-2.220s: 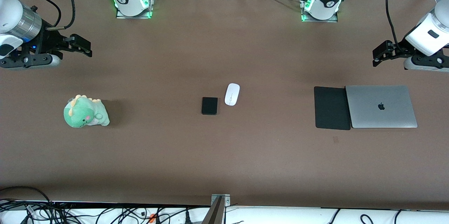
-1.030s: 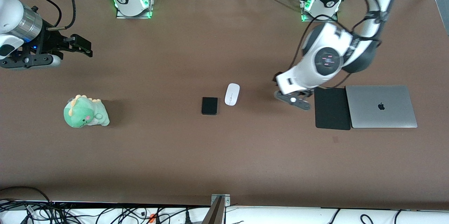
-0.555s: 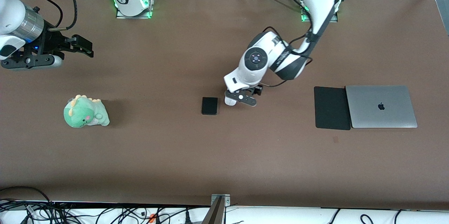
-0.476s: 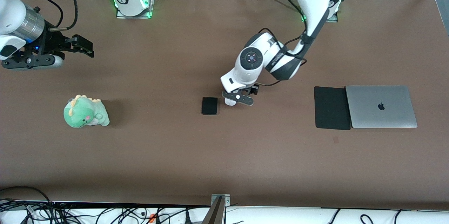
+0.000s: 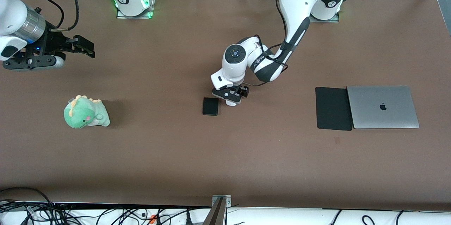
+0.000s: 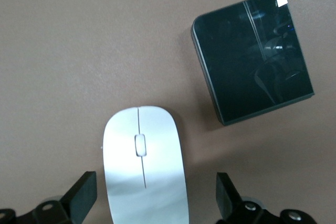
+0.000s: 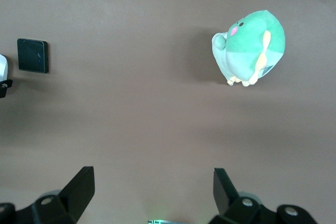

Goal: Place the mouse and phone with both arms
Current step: 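Reach the left gripper to the white mouse and grasp it, then carry the mouse to the pad while the right gripper grasps the phone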

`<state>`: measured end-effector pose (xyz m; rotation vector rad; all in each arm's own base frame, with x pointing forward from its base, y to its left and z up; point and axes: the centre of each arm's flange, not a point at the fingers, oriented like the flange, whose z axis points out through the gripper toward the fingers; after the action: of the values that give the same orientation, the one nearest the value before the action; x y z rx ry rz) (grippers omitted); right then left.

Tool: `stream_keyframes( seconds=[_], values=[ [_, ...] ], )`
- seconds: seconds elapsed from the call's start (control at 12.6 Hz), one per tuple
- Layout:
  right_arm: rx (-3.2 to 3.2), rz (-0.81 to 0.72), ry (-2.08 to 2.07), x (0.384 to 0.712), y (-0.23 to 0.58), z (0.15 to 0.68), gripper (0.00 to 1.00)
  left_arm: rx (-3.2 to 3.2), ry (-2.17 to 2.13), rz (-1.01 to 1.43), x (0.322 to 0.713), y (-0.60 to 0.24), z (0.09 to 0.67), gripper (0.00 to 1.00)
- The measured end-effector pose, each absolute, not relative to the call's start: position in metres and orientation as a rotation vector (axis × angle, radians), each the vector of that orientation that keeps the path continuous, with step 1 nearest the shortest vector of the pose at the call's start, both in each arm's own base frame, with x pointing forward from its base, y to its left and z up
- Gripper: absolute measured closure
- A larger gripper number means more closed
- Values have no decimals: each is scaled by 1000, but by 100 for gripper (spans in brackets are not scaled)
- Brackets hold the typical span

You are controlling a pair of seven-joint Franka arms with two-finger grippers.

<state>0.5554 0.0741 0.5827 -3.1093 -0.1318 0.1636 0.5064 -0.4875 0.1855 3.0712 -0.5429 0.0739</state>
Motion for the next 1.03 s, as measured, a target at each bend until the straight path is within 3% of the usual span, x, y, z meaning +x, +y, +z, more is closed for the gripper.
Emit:
stream_keyframes(
  seconds=[0.48, 0.71, 0.87, 1.03],
  values=[
    [-3110, 171, -132, 557, 74, 580, 0, 3092, -621, 107, 505, -487, 179, 2],
    [-3110, 188, -139, 559, 77, 574, 0, 3095, -627, 98, 503, -488, 175, 11],
    [-3110, 194, -150, 561, 82, 569, 0, 3096, -626, 95, 503, -488, 173, 33],
    [-3110, 192, -158, 563, 85, 566, 0, 3096, -619, 107, 507, -487, 176, 37]
  ],
)
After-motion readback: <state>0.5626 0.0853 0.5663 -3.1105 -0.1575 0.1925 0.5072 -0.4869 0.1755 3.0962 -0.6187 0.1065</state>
